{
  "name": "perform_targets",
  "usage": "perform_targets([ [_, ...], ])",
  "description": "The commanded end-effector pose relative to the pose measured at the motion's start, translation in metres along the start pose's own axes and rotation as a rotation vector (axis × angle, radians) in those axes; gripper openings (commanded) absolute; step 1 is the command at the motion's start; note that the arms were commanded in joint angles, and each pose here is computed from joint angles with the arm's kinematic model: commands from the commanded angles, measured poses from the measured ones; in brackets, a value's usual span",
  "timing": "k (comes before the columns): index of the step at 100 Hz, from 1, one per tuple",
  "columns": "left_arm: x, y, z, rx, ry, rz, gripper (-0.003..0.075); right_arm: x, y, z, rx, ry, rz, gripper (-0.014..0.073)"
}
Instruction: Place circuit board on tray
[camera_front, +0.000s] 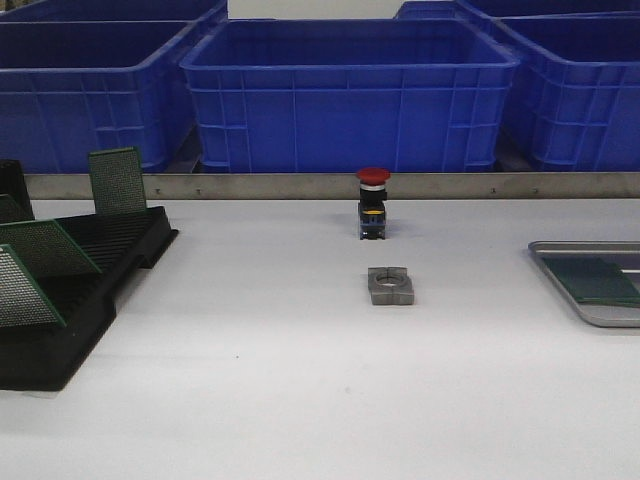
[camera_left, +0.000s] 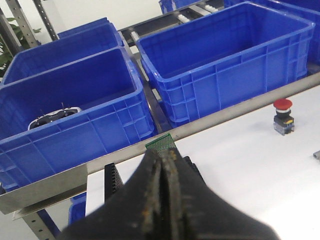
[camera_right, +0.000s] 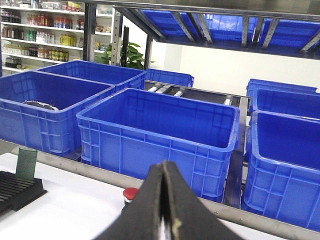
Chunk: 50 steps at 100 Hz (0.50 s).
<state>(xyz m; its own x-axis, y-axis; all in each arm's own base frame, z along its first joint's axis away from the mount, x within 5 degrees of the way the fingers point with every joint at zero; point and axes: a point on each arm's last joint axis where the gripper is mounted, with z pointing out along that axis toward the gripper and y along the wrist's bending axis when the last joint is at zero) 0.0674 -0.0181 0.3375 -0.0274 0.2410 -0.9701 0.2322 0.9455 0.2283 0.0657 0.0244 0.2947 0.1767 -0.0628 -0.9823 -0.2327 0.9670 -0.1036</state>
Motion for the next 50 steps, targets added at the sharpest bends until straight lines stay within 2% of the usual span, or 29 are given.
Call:
perform_targets([
  [1, -0.003, 0.003, -0.008, -0.063, -0.140, -0.063, -0.0020, -0.001, 0.003, -0.005, -0.007, -0.042, 0.030, -0.0066],
  [23, 0.025, -0.005, -0.020, -0.082, -0.184, -0.072, -0.0020, 0.014, 0.010, -0.015, -0.040, -0.056, 0.026, -0.0066],
  [50, 0.028, -0.006, -0.022, -0.082, -0.189, -0.071, -0.0020, 0.015, 0.011, -0.015, -0.046, -0.055, 0.028, -0.0066],
])
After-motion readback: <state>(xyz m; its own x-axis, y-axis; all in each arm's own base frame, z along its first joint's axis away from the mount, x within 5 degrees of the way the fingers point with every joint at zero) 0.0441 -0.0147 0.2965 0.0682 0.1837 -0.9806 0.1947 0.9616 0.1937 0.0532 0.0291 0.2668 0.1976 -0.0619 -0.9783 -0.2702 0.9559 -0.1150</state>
